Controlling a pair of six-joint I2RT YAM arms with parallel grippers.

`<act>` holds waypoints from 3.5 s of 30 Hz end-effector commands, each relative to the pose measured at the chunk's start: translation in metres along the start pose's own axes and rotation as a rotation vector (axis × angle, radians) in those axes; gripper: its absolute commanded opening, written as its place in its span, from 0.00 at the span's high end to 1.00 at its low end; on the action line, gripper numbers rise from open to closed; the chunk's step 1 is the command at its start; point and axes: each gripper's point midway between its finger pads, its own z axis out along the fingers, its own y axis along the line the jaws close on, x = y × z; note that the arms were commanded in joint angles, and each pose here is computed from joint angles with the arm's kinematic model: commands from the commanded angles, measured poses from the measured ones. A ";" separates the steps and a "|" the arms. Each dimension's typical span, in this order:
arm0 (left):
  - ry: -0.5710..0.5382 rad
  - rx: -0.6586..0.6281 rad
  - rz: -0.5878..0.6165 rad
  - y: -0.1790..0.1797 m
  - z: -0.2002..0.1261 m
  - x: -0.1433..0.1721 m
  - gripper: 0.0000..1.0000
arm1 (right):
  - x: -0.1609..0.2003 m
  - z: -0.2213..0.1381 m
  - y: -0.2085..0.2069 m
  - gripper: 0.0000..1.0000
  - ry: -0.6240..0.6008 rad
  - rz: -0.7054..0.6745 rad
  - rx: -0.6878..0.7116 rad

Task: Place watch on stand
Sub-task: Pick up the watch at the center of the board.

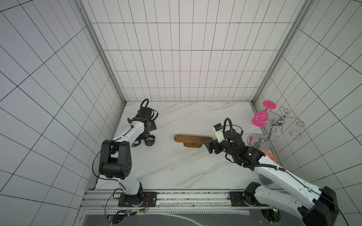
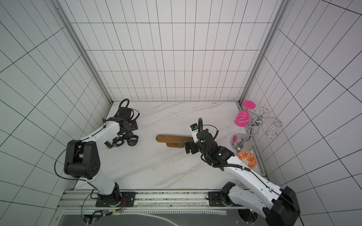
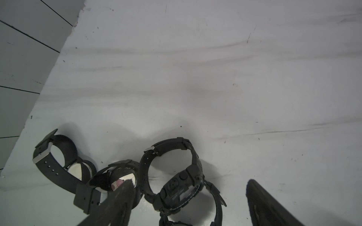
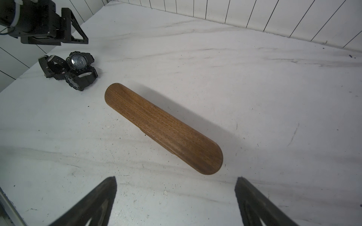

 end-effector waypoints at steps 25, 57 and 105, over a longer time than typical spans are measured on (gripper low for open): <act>0.128 0.061 0.059 -0.019 -0.003 0.048 0.37 | 0.020 0.011 0.000 0.05 0.046 0.013 -0.010; 0.062 0.166 0.067 -0.048 -0.024 0.061 0.87 | 0.024 0.013 0.004 0.06 0.067 0.014 -0.027; -0.396 1.453 0.227 -0.214 -0.320 0.130 0.98 | -0.055 -0.043 0.080 0.49 -0.242 0.213 -0.585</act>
